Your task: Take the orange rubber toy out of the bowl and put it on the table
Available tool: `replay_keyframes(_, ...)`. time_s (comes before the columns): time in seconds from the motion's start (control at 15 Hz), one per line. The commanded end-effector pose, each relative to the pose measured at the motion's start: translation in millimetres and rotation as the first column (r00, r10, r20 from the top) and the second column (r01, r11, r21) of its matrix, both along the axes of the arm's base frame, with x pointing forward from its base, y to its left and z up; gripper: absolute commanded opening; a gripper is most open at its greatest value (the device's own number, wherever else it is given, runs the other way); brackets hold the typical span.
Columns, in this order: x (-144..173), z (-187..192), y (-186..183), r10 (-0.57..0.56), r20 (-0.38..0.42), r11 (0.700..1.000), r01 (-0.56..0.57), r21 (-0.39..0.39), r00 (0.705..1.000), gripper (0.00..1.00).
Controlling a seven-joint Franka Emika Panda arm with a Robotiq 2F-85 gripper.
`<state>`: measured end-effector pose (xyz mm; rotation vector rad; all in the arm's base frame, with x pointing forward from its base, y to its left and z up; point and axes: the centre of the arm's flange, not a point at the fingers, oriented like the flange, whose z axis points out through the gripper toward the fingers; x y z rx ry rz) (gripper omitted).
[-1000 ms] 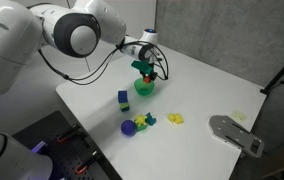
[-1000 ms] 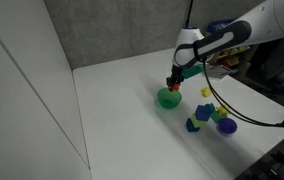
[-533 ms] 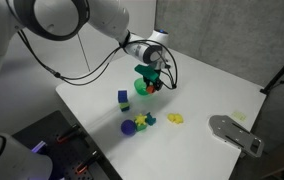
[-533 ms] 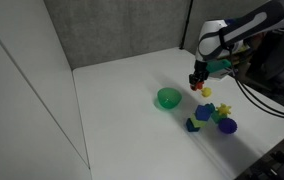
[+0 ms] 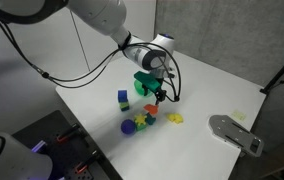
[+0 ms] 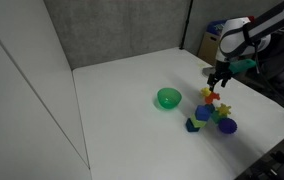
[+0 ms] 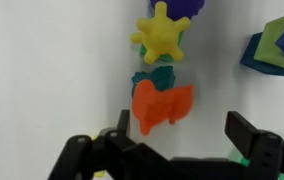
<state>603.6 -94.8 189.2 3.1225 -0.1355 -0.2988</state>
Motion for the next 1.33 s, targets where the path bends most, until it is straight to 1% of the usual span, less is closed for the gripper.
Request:
replay_keyframes(0.0,-15.9,25.0,2.0,0.015,-0.001,1.0,-0.015,0.016,1.0,1.0)
replay_keyframes(0.27,-10.6,49.9,17.2,0.039,-0.008,0.998,-0.038,0.046,0.999,1.0)
replay_keyframes(0.53,-14.3,87.2,45.0,0.065,-0.014,0.989,-0.063,0.136,0.998,1.0)
replay_keyframes(0.67,-20.5,106.6,57.5,0.072,-0.019,0.985,-0.068,0.158,0.997,1.0)
replay_keyframes(0.87,-31.3,139.9,71.3,0.067,-0.025,0.988,-0.062,0.144,0.997,1.0)
replay_keyframes(1.13,-53.3,188.3,89.6,0.048,-0.017,0.994,-0.046,0.098,0.999,1.0)
replay_keyframes(1.27,-67.4,210.8,98.4,0.021,-0.012,0.998,-0.02,0.067,1.0,1.0)
